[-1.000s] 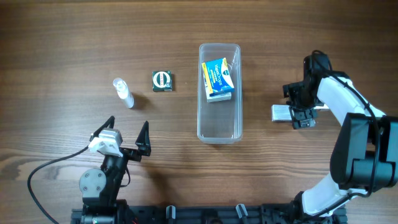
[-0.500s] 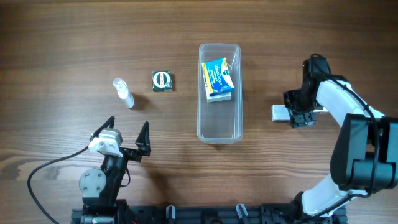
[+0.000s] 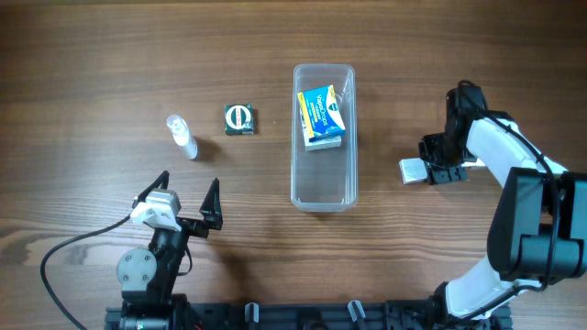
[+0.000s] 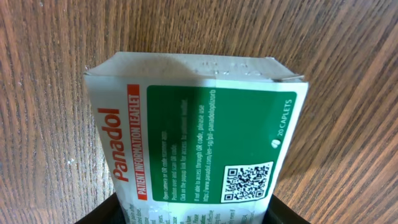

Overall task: Pack container
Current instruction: 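Grasp the white-green box with the right gripper, then lower the white-green box into the container and release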

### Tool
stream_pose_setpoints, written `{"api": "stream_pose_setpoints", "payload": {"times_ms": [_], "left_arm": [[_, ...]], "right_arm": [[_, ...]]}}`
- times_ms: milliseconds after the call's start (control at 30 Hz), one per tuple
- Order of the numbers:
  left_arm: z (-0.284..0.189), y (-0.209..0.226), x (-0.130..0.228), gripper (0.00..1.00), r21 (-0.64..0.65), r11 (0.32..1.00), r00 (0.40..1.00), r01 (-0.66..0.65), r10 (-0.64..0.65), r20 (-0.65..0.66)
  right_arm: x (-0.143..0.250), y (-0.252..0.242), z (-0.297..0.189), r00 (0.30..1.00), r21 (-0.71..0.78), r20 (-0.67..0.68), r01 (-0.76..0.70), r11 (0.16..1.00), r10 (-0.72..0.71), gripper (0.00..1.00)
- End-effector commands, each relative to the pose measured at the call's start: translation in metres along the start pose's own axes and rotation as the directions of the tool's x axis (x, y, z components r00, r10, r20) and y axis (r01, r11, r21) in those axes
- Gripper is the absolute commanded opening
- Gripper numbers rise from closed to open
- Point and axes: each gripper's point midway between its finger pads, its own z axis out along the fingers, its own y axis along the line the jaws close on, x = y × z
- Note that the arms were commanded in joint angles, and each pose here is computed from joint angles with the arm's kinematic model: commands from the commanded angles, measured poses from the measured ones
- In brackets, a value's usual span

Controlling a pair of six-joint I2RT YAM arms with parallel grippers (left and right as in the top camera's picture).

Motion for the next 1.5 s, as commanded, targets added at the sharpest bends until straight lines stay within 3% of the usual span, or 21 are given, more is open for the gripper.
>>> {"api": "stream_pose_setpoints", "payload": {"times_ms": [0, 167, 367, 600, 667, 767, 800, 900, 1067, 1167, 1267, 1400, 1467], "left_arm": [[0.000, 0.003, 0.003, 1.00, -0.014, 1.000, 1.000, 0.011, -0.011, -0.004], [0.000, 0.003, 0.003, 1.00, -0.014, 1.000, 1.000, 0.011, -0.011, -0.003], [0.000, 0.003, 0.003, 1.00, -0.014, 1.000, 1.000, 0.011, -0.011, -0.004], [0.000, 0.003, 0.003, 1.00, -0.014, 1.000, 1.000, 0.011, -0.011, -0.004], [0.000, 0.003, 0.003, 1.00, -0.014, 1.000, 1.000, 0.011, -0.011, -0.004], [0.000, 0.003, 0.003, 1.00, -0.014, 1.000, 1.000, 0.011, -0.011, -0.004], [0.000, 0.003, 0.003, 1.00, -0.014, 1.000, 1.000, 0.011, -0.011, -0.004], [0.000, 0.003, 0.003, 1.00, -0.014, 1.000, 1.000, 0.011, -0.011, -0.004], [0.000, 0.003, 0.003, 1.00, -0.014, 1.000, 1.000, 0.011, -0.011, -0.004], [0.000, 0.003, 0.003, 1.00, -0.014, 1.000, 1.000, 0.011, -0.011, -0.004], [0.000, 0.003, 0.003, 1.00, -0.014, 1.000, 1.000, 0.011, -0.011, -0.004], [0.000, 0.003, 0.003, 1.00, -0.014, 1.000, 1.000, 0.011, -0.011, -0.004], [0.000, 0.003, 0.003, 1.00, -0.014, 1.000, 1.000, 0.011, -0.011, -0.004]], "right_arm": [[0.005, -0.011, 0.015, 0.999, 0.039, -0.031, 0.037, 0.999, -0.036, 0.50], [0.000, 0.012, -0.007, 0.964, -0.022, -0.007, 0.265, 0.964, -0.265, 0.50], [0.015, 0.045, -0.088, 0.841, -0.161, 0.127, 0.541, 0.825, -0.526, 0.48], [0.123, 0.065, -0.189, 0.555, -0.331, 0.361, 0.828, 0.453, -0.750, 0.48], [0.152, 0.065, -0.192, 0.461, -0.322, 0.390, 0.879, 0.351, -0.797, 0.49], [0.174, 0.059, -0.181, 0.345, -0.236, 0.409, 0.934, 0.267, -0.845, 0.49], [0.185, 0.058, -0.173, 0.273, -0.207, 0.402, 0.957, 0.203, -0.874, 0.50], [0.196, 0.053, -0.149, 0.156, -0.144, 0.350, 0.983, 0.112, -0.923, 0.49], [0.215, 0.044, -0.109, 0.016, -0.080, 0.249, 0.997, -0.004, -0.968, 0.49], [0.220, 0.041, -0.104, 0.016, -0.078, 0.232, 0.997, -0.002, -0.973, 0.50], [0.218, 0.037, -0.103, 0.122, -0.095, 0.208, 0.990, 0.104, -0.971, 0.50], [0.214, 0.023, -0.100, 0.194, -0.082, 0.146, 0.980, 0.184, -0.970, 0.50], [0.218, 0.019, -0.099, 0.197, -0.091, 0.131, 0.978, 0.186, -0.972, 0.51]]}}
